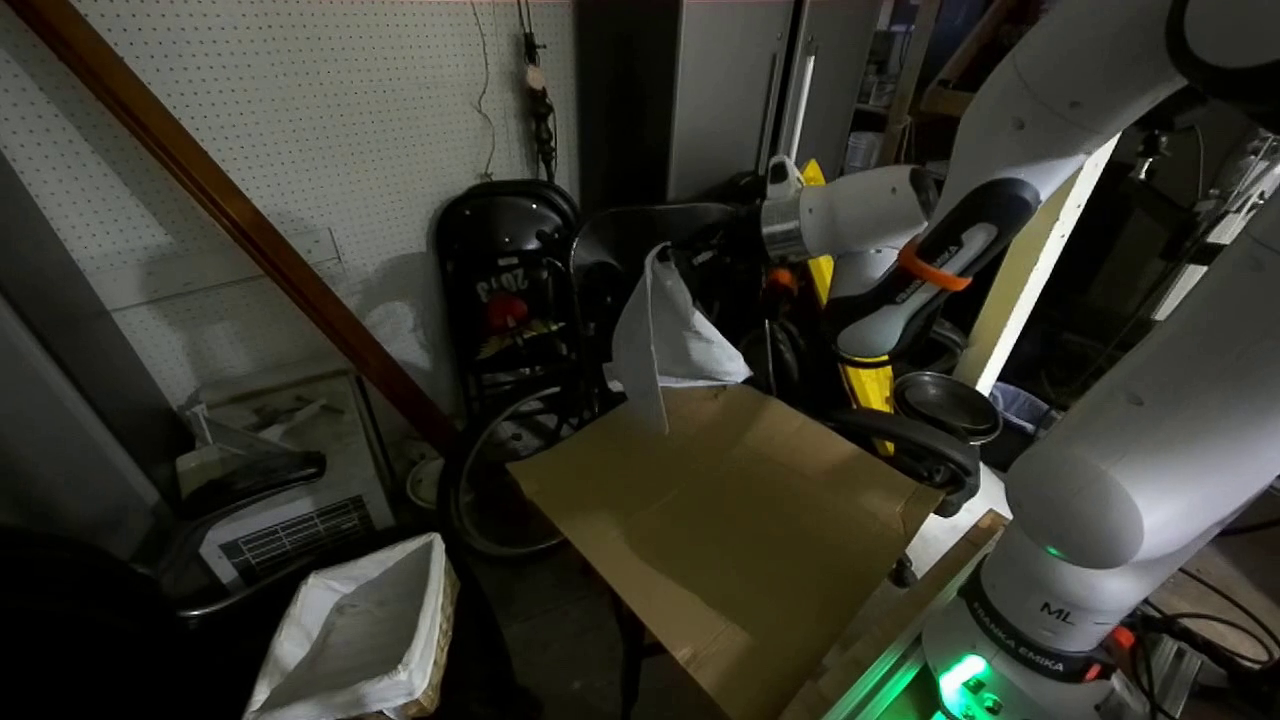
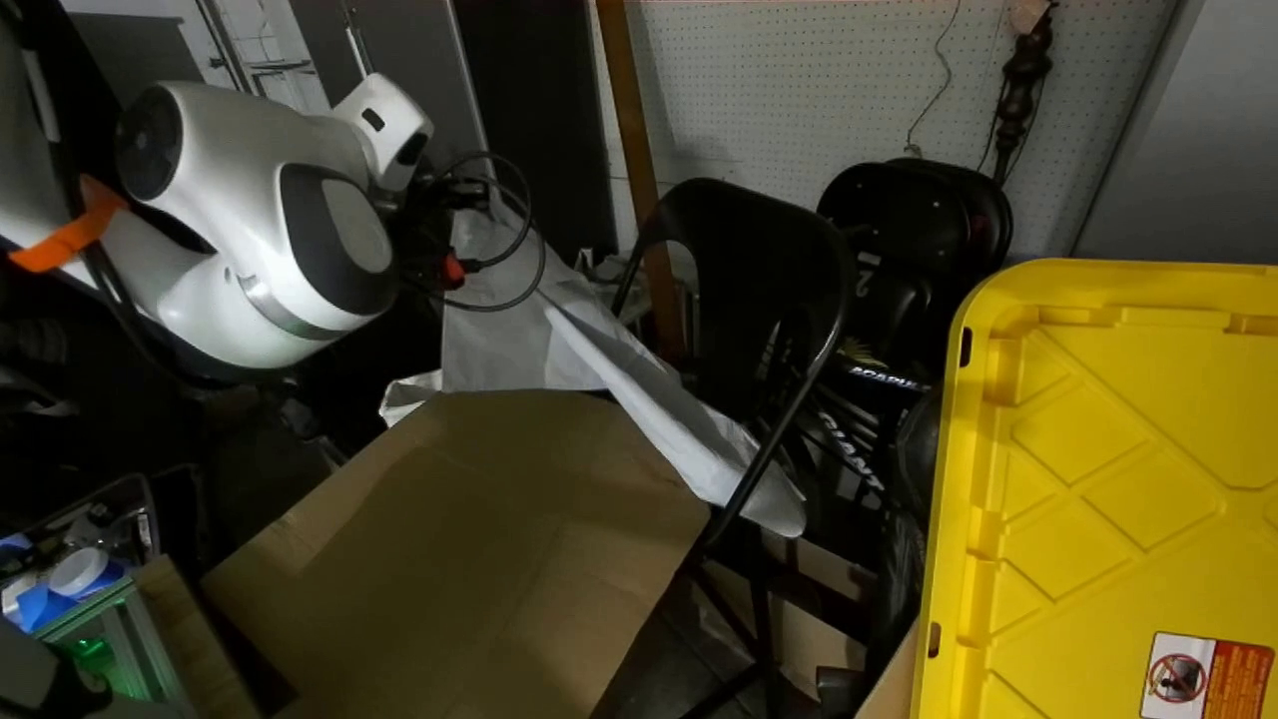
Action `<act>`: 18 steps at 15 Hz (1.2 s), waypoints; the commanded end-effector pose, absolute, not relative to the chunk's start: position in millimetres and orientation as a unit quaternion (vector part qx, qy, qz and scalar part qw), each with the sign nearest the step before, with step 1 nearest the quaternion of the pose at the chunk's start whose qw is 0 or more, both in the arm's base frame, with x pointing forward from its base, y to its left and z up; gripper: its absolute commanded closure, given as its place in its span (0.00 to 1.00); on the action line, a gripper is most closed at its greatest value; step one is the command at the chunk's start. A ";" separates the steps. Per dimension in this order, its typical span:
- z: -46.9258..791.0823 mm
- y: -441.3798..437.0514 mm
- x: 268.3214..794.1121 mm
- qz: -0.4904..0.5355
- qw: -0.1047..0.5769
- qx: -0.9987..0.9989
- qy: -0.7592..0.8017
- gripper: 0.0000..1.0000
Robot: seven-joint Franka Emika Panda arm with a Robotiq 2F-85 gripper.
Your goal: Put the towel on the backrest of the chair
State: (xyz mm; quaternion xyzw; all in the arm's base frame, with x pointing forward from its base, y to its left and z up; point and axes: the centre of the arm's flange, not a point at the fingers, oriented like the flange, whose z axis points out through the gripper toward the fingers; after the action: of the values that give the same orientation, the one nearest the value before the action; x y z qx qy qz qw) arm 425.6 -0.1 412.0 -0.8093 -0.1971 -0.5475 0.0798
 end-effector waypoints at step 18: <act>562.1 15.4 580.3 -0.737 -0.013 -0.674 -0.038 1.00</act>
State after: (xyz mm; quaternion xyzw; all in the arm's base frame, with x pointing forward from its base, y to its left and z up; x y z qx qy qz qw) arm 521.8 -11.4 533.5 -0.7144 -0.0769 -0.6955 0.0104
